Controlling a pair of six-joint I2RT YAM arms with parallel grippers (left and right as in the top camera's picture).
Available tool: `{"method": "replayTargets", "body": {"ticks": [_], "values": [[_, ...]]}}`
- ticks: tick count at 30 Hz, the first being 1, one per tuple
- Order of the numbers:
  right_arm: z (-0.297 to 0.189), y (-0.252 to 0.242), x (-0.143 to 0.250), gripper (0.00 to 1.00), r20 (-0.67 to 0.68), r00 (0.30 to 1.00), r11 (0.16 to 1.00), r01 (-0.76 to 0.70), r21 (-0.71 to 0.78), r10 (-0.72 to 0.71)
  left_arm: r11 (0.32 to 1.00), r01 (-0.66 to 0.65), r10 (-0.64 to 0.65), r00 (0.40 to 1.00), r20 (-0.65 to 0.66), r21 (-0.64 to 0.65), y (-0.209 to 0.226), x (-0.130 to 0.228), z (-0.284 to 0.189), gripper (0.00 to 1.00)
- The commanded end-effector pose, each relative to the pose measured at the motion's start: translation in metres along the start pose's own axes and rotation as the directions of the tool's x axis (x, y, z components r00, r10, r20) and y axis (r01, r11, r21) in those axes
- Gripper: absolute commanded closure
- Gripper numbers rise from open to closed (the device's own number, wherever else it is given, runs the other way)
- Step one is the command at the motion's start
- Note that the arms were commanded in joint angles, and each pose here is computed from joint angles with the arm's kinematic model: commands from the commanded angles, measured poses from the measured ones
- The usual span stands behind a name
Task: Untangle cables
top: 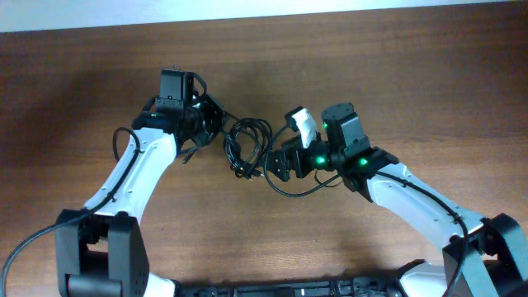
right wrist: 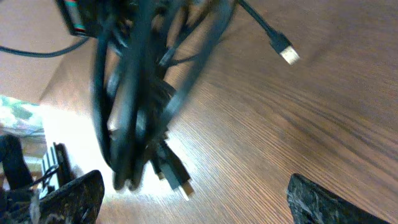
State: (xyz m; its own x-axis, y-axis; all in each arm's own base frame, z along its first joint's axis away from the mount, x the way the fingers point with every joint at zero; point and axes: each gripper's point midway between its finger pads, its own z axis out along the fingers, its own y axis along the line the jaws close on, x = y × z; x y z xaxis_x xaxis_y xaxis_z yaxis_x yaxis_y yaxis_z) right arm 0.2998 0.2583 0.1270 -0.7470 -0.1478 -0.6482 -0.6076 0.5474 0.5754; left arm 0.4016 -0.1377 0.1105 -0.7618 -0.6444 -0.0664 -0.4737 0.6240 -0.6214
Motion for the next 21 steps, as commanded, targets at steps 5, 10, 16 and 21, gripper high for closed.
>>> {"method": "replayTargets", "body": {"ticks": [5,10,16,21], "values": [[0.001,0.02,-0.026,0.54,0.078,0.992,0.991,-0.088,-0.101,0.096,0.998,-0.061,0.061,0.998,-0.027,0.0,-0.013,0.022,0.008,1.0],[0.014,0.031,-0.018,0.96,0.055,0.986,0.984,-0.155,-0.083,0.16,0.991,-0.131,0.13,0.991,-0.031,-0.022,-0.022,0.047,0.017,1.0],[0.012,0.035,-0.035,0.96,0.096,0.924,0.925,-0.358,-0.125,0.371,0.97,-0.222,0.227,0.973,0.05,-0.101,-0.028,0.067,0.025,1.0],[0.012,0.033,-0.037,0.96,0.11,0.922,0.926,-0.359,-0.117,0.372,0.964,-0.255,0.259,0.965,0.048,-0.079,-0.038,0.079,0.022,1.0]]}}
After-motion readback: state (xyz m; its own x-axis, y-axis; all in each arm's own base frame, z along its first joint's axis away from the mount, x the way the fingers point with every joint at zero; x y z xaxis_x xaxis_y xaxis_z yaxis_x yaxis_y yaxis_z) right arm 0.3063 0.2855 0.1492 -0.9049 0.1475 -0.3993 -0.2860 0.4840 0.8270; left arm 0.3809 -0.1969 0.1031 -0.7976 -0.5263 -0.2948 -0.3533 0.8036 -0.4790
